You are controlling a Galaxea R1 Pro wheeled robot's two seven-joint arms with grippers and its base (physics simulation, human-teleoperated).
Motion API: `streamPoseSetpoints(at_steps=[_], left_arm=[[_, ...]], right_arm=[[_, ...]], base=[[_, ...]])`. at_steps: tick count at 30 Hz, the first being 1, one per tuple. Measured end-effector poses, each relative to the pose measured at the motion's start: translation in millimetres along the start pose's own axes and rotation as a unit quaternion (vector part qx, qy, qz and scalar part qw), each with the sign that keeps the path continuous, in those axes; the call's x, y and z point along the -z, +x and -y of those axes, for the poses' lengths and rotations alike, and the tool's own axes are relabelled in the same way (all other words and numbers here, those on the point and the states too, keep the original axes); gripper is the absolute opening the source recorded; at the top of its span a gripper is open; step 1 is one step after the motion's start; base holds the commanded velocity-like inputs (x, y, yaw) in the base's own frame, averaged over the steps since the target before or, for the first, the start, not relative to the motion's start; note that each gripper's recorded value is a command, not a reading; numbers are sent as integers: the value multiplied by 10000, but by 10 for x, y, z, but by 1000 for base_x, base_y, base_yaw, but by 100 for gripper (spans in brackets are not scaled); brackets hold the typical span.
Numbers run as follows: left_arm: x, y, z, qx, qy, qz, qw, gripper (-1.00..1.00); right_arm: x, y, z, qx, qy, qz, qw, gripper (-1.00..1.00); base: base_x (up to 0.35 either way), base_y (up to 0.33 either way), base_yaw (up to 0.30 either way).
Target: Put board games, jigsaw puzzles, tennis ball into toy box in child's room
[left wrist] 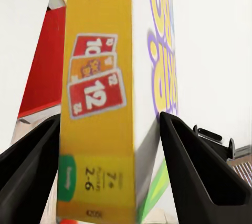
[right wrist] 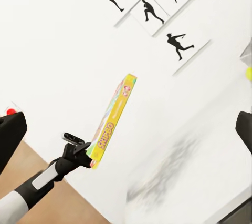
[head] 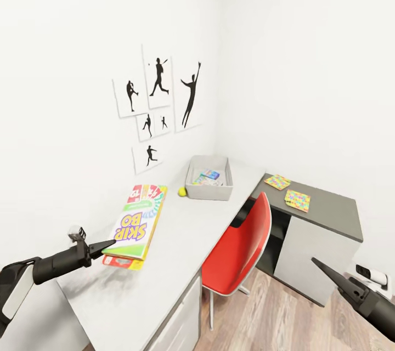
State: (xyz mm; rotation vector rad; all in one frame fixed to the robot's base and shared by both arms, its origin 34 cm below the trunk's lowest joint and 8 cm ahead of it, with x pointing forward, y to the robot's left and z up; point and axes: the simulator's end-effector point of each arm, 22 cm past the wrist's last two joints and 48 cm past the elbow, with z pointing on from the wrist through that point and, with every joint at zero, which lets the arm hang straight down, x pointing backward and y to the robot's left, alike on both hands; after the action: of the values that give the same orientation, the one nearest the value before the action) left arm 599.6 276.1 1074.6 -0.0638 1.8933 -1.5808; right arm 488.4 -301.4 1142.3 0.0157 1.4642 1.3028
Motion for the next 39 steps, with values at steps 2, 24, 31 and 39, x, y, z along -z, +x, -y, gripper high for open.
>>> streamPoseSetpoints(at_steps=[2, 24, 31, 39], left_arm=[[6, -3, 27, -10, 6, 3, 10000, -100], [62, -34, 251, -68, 56, 27, 10000, -100], [85, -67, 294, -121, 70, 67, 9999, -100], [92, -83, 340, -169, 95, 91, 9998, -100]], right_arm=[[7, -16, -22, 12, -3, 4, 10000, 100], [143, -190, -137, 104, 68, 203, 9997, 100], [144, -205, -166, 134, 43, 221, 9997, 100], [149, -220, -199, 167, 17, 236, 9996, 100]], base=[[0, 0, -204], [0, 0, -204], [0, -5, -204], [1, -207, -204]])
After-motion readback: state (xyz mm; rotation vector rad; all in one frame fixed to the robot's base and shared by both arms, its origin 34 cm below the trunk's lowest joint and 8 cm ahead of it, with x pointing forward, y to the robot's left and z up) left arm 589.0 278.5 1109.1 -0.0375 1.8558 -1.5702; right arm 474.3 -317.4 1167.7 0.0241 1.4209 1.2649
